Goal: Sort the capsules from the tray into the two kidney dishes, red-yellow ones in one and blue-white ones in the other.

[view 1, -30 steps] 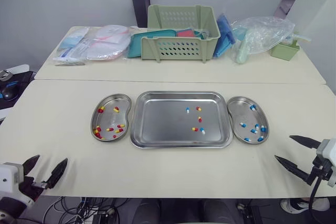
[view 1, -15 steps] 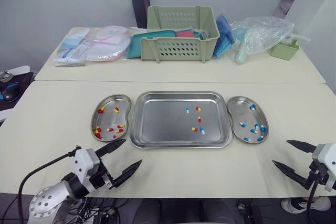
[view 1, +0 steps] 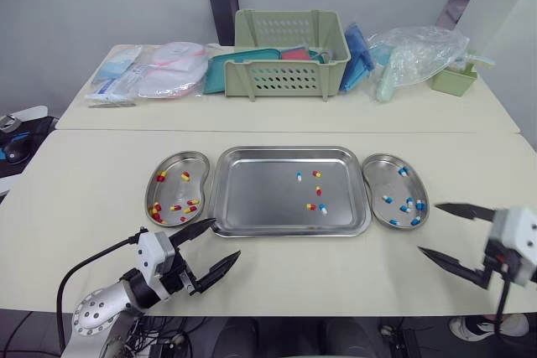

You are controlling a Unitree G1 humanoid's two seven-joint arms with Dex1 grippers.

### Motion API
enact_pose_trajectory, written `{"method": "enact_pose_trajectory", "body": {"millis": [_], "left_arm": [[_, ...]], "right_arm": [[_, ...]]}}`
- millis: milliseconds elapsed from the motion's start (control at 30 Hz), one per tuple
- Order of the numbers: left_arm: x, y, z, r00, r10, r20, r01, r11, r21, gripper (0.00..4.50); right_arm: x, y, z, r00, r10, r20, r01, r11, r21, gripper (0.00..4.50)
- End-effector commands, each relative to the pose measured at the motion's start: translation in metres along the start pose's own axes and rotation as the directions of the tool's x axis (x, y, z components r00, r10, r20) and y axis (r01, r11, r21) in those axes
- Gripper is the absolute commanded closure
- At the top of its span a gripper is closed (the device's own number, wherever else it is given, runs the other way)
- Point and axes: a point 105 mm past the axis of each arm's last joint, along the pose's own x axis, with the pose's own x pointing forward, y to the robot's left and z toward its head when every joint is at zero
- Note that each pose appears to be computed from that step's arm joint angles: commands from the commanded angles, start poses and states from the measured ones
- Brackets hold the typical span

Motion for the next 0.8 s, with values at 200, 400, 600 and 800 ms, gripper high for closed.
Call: {"method": "enact_pose_trajectory", "body": {"millis": [200, 400, 600, 800], "left_arm": [[0.007, -0.003, 0.008, 0.999, -0.023, 0.024, 0.022, 0.999, 0.035, 0.00], [0.009, -0.004, 0.008, 1.000, -0.017, 0.023, 0.016, 0.999, 0.038, 0.00], [0.013, -0.003, 0.008, 1.000, -0.013, 0.025, 0.012, 0.999, 0.040, 0.00], [0.016, -0.004, 0.009, 0.999, -0.018, 0.028, 0.016, 0.999, 0.042, 0.00]], "right_arm": [[0.098, -0.001, 0.043, 0.996, 0.000, 0.091, -0.012, 0.992, 0.126, 0.05], [0.142, 0.010, 0.040, 0.999, 0.019, 0.033, -0.023, 0.991, 0.133, 1.70], [0.182, 0.002, 0.037, 0.997, -0.062, -0.056, 0.069, 0.987, 0.148, 2.03], [0.207, -0.005, 0.032, 0.984, -0.133, -0.122, 0.154, 0.971, 0.182, 2.03]]}}
